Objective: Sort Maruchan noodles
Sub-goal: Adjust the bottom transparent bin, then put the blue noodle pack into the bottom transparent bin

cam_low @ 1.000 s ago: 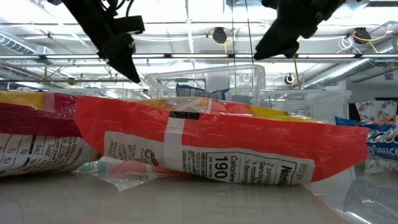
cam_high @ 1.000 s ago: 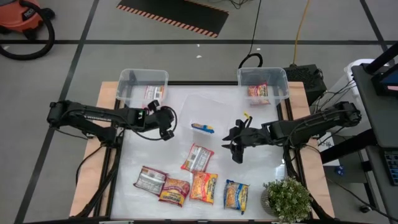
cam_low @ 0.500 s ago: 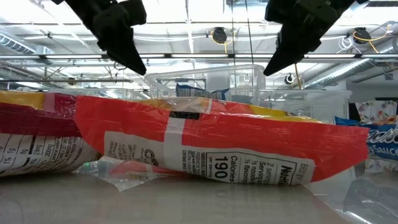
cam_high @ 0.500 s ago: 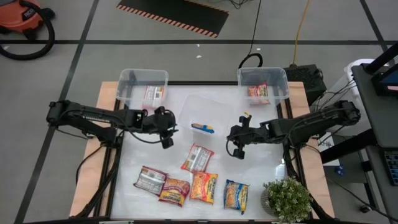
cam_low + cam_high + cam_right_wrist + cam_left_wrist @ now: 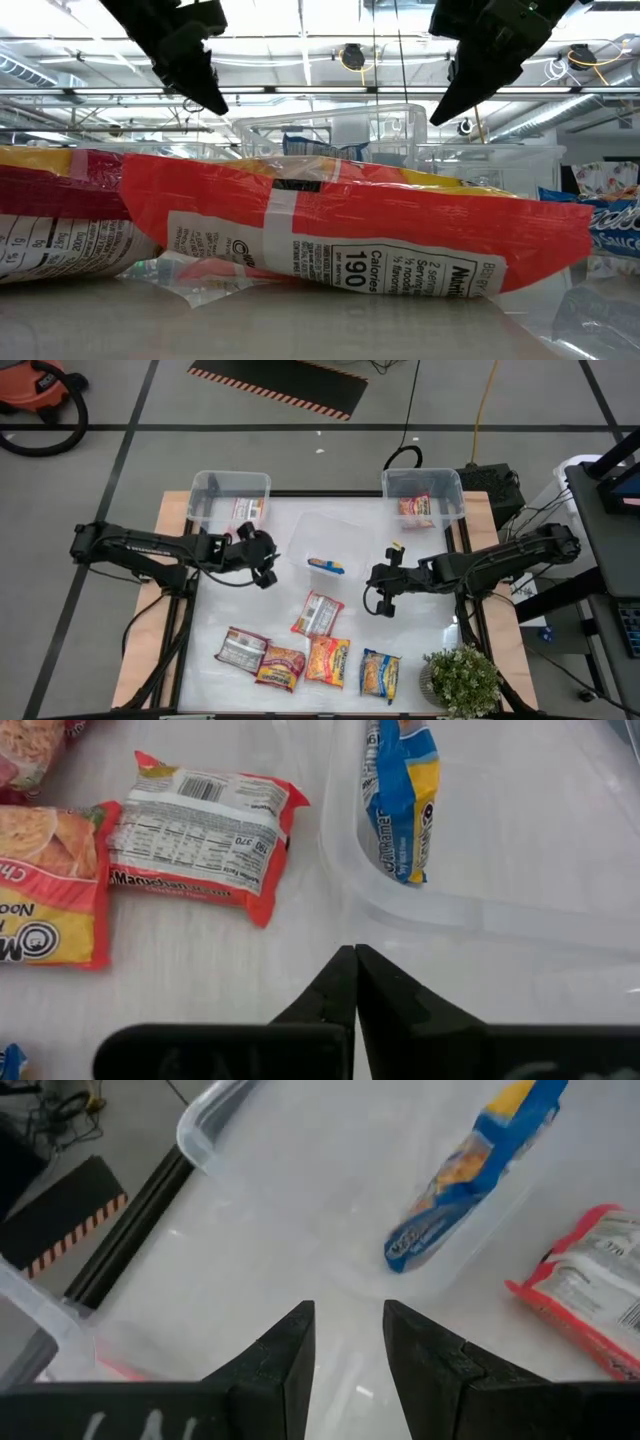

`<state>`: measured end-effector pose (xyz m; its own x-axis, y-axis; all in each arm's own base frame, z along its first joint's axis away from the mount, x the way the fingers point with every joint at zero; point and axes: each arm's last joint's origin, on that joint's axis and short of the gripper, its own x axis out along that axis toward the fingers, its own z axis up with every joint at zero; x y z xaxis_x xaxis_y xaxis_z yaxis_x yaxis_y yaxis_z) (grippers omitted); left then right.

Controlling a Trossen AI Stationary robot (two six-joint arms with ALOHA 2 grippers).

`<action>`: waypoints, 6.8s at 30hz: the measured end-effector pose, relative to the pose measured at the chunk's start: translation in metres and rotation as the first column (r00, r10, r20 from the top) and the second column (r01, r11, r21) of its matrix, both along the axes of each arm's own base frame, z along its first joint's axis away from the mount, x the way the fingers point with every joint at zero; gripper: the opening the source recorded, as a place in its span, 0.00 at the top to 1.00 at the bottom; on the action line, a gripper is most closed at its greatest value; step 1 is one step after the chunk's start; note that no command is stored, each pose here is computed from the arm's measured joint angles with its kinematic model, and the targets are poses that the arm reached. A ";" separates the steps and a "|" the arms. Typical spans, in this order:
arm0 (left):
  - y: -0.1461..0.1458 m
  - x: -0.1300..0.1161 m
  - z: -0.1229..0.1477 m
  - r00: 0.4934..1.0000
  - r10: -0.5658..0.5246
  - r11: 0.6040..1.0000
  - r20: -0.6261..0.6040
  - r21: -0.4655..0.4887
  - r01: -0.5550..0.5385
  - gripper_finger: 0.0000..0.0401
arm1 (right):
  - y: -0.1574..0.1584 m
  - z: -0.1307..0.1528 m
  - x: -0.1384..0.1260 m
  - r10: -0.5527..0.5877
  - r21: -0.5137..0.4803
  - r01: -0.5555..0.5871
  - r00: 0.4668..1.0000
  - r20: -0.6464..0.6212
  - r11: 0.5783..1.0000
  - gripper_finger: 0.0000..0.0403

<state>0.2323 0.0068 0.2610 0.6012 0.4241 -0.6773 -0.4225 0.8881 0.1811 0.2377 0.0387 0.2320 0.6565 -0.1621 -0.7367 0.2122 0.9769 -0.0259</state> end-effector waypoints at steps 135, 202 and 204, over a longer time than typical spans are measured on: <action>-0.002 -0.030 -0.005 0.984 -0.175 0.966 0.030 -0.186 0.178 0.68 | -0.035 -0.018 -0.022 -0.106 -0.026 0.111 0.985 0.137 0.994 0.99; -0.032 -0.057 0.017 0.935 -0.320 0.921 0.153 -0.181 0.345 0.68 | 0.138 -0.038 0.042 -0.094 0.377 0.184 0.965 -0.245 0.908 0.55; -0.032 -0.057 0.018 0.935 -0.320 0.921 0.154 -0.181 0.345 0.68 | 0.137 -0.044 0.041 -0.091 0.392 0.178 0.969 -0.231 0.903 0.55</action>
